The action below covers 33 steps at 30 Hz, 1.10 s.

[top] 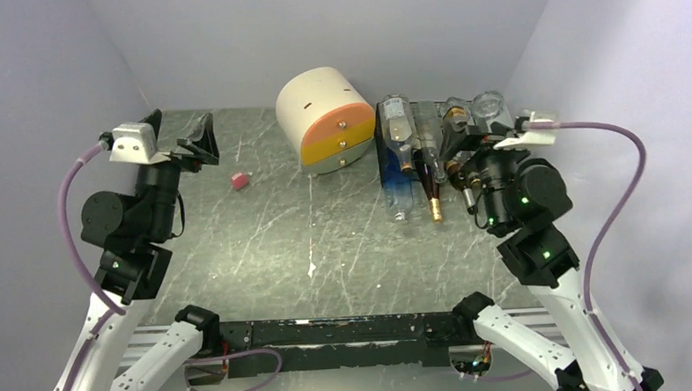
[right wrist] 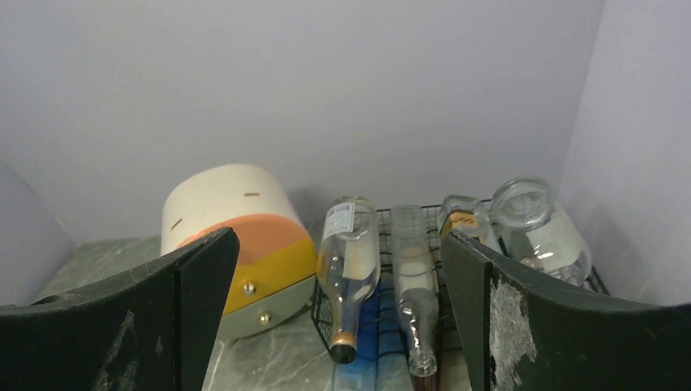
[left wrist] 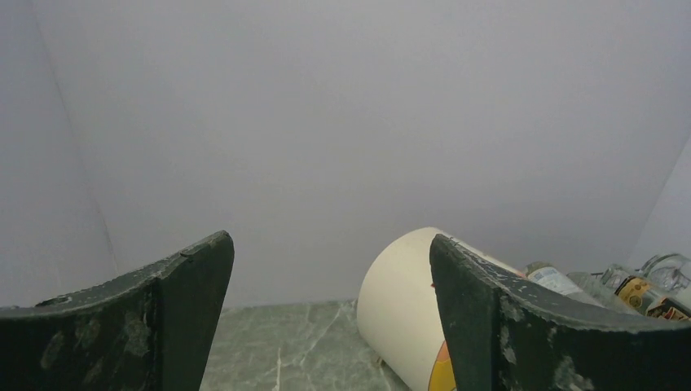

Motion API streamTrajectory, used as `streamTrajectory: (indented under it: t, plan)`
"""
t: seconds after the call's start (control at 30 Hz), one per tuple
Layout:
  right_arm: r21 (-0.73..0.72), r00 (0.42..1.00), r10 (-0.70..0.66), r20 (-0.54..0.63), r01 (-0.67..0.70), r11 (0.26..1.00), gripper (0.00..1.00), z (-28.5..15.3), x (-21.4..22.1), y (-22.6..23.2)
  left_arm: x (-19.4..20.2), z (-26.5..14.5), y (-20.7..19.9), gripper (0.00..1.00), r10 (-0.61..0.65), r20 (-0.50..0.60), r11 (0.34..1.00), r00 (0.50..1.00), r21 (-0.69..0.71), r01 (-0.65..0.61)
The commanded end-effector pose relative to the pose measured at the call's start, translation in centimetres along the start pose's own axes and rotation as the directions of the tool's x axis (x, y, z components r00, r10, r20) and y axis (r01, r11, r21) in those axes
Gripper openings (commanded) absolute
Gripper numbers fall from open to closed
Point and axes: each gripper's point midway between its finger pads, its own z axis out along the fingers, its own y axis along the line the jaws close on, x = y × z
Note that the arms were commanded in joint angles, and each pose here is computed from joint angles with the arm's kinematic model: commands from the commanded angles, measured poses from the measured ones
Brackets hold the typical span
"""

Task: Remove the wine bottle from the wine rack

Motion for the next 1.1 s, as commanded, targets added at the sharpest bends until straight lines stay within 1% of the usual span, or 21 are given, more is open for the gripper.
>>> streamTrajectory:
  t: [0.0,0.17,0.4,0.6,0.77,0.9,1.0,1.07]
  plan:
    - [0.013,0.997,0.000,-0.078,0.001,1.000,1.00,0.8,2.6,1.3,1.8,0.8,-0.3,0.94,-0.026,-0.058,0.999,0.998,0.016,0.027]
    - [-0.014,0.984,-0.042,-0.174,0.040,0.999,1.00,1.4,6.1,3.7,4.4,1.7,-0.5,0.96,-0.039,-0.133,0.999,0.990,0.024,0.043]
    - [-0.040,0.950,-0.097,-0.297,0.089,0.995,1.00,1.8,11.3,6.5,7.8,2.5,-1.0,0.97,-0.073,-0.236,0.995,0.969,0.046,0.086]
    - [-0.089,0.906,-0.147,-0.396,0.121,0.989,1.00,1.7,15.1,8.6,9.9,2.8,-1.6,0.98,-0.098,-0.299,0.990,0.949,0.069,0.124]
    - [-0.141,0.855,-0.207,-0.475,0.158,0.977,1.00,1.7,18.8,10.0,10.9,2.9,-2.1,0.98,-0.115,-0.330,0.984,0.937,0.089,0.153]
    - [-0.130,0.818,-0.239,-0.524,0.201,0.971,1.00,2.1,21.2,9.9,11.2,2.8,-2.5,0.98,-0.126,-0.337,0.980,0.933,0.102,0.170]
    - [-0.132,0.803,-0.240,-0.546,0.200,0.971,1.00,2.7,22.3,9.9,11.4,2.8,-2.6,0.98,-0.129,-0.344,0.978,0.930,0.109,0.176]
    - [-0.117,0.799,-0.217,-0.561,0.183,0.976,1.00,3.4,22.6,9.4,11.6,2.9,-2.6,0.98,-0.128,-0.351,0.978,0.927,0.108,0.176]
